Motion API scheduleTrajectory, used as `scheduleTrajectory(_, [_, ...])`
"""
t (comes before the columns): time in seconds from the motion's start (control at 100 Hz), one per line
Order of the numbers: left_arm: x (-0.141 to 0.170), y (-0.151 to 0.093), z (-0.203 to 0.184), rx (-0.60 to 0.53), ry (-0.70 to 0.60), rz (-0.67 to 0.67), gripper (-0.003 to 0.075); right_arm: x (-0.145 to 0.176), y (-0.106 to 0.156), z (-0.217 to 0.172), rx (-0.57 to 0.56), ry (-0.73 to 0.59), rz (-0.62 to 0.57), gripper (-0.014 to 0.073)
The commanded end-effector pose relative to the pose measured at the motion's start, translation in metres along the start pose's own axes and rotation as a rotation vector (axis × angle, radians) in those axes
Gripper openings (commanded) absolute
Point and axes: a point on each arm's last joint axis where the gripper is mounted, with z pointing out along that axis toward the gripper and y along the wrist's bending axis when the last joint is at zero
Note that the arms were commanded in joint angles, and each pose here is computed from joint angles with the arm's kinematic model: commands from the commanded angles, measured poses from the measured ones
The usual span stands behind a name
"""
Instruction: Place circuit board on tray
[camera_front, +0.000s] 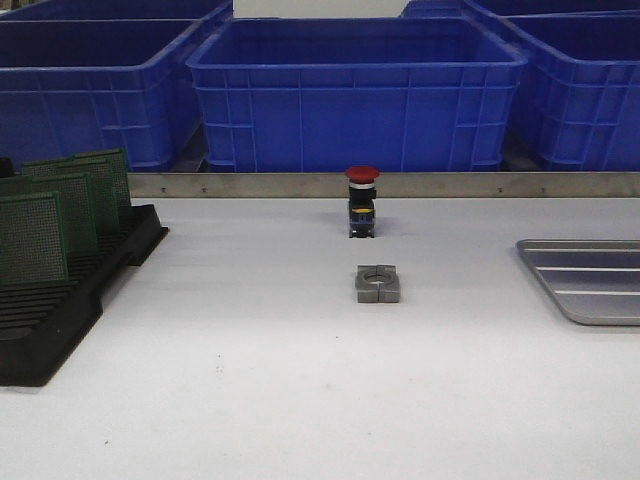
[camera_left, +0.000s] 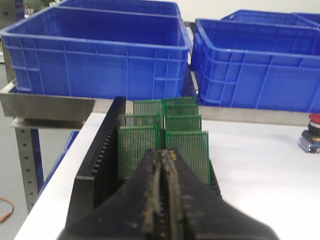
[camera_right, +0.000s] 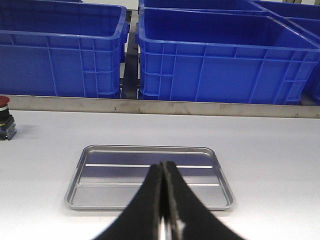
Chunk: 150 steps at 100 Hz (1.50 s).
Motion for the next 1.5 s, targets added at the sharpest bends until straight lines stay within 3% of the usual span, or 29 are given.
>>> scheduleTrajectory(0.0, [0.005, 0.000, -0.001, 0.011, -0.088, -0.007, -0.0020, -0.014, 0.000, -0.003, 0.002, -0.123, -0.010, -0.0108])
scheduleTrajectory(0.35, [0.004, 0.000, -0.001, 0.013, -0.098, -0.004, -0.0020, -0.014, 0.000, -0.003, 0.002, -0.123, -0.010, -0.0108])
scheduleTrajectory(0.58, [-0.019, -0.002, -0.005, 0.014, -0.128, -0.003, -0.0020, -0.014, 0.000, -0.003, 0.002, -0.123, -0.010, -0.0108])
scheduleTrajectory(0.82, [-0.057, -0.006, -0.008, -0.013, 0.016, -0.003, -0.0020, -0.014, 0.000, -0.003, 0.002, -0.123, -0.010, -0.0108])
scheduleTrajectory(1.03, [-0.091, -0.009, 0.012, -0.039, 0.198, 0.001, -0.0015, -0.014, 0.000, -0.003, 0.002, -0.123, -0.010, -0.0108])
scheduleTrajectory(1.13, [-0.105, -0.010, 0.027, -0.046, 0.259, 0.009, 0.0081, -0.014, 0.000, -0.003, 0.002, -0.123, -0.010, -0.0108])
scheduleTrajectory(1.25, [-0.117, -0.012, 0.051, -0.053, 0.320, 0.010, 0.0348, -0.014, 0.000, -0.003, 0.002, -0.123, -0.010, -0.0108])
scheduleTrajectory(1.32, [-0.121, -0.012, 0.066, -0.057, 0.368, 0.015, 0.0451, -0.014, 0.000, -0.003, 0.002, -0.123, -0.010, -0.0108])
scheduleTrajectory(1.49, [-0.128, -0.016, 0.106, 0.001, 0.507, 0.169, 0.0458, -0.014, 0.000, -0.003, 0.002, -0.123, -0.010, -0.0108])
